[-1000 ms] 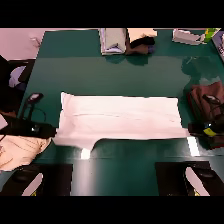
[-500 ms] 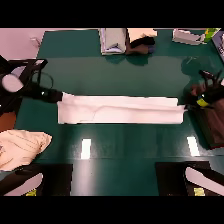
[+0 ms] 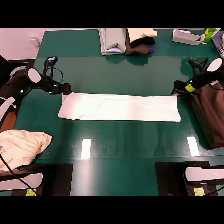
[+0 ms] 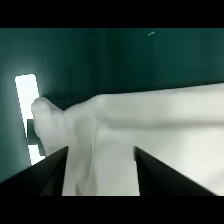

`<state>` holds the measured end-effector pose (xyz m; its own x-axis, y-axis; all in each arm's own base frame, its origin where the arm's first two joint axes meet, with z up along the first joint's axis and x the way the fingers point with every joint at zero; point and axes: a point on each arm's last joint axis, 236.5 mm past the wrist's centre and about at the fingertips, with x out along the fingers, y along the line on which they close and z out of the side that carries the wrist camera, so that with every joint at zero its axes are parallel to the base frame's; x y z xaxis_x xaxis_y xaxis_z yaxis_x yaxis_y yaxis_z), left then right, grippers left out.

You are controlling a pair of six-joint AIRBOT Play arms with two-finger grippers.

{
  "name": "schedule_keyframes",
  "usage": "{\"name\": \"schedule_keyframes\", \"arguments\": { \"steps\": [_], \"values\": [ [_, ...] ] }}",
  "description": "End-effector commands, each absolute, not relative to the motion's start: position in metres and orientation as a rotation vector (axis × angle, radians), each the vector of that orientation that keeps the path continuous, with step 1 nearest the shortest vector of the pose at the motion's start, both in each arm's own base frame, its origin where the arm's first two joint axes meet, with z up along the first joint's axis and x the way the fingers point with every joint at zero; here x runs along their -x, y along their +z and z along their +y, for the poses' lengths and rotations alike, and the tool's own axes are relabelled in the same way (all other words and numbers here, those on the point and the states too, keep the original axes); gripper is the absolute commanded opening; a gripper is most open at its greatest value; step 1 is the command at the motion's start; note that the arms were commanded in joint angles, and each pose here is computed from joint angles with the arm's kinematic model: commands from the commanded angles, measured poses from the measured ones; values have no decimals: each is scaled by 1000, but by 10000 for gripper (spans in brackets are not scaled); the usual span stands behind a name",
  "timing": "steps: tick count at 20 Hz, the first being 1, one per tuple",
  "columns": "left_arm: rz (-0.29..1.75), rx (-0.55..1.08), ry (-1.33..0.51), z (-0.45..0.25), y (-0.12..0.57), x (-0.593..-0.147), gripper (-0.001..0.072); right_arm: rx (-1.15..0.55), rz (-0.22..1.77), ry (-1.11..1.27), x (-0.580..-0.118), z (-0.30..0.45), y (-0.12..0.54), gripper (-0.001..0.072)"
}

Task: Fold the shirts.

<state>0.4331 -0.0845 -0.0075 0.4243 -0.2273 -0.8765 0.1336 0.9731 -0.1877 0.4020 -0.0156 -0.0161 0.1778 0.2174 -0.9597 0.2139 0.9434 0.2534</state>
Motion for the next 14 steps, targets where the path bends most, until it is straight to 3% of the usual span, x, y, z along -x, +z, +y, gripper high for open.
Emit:
{"name": "schedule_keyframes", "arguments": {
  "steps": [1, 2, 3, 4, 9, 14],
  "values": [
    [1174, 105, -242, -88, -8, -417, 492, -368, 1380, 35, -405, -18, -1, 421],
    [1212, 103, -249, -88, -11, -408, 381, -375, 1397, 29, -397, -23, -1, 468],
    [1248, 92, -261, -89, -14, -400, 125, -396, 1414, 13, -388, -29, -5, 506],
    [1265, 78, -276, -89, -15, -395, 40, -421, 1435, -6, -377, -36, -12, 558],
    [1245, 152, -342, -120, -8, -395, 32, -554, 1546, -58, -333, -35, -67, 555],
    [1200, 134, -403, -154, -3, -397, 32, -583, 1566, -30, -330, -10, -93, 543]
  ]
}}
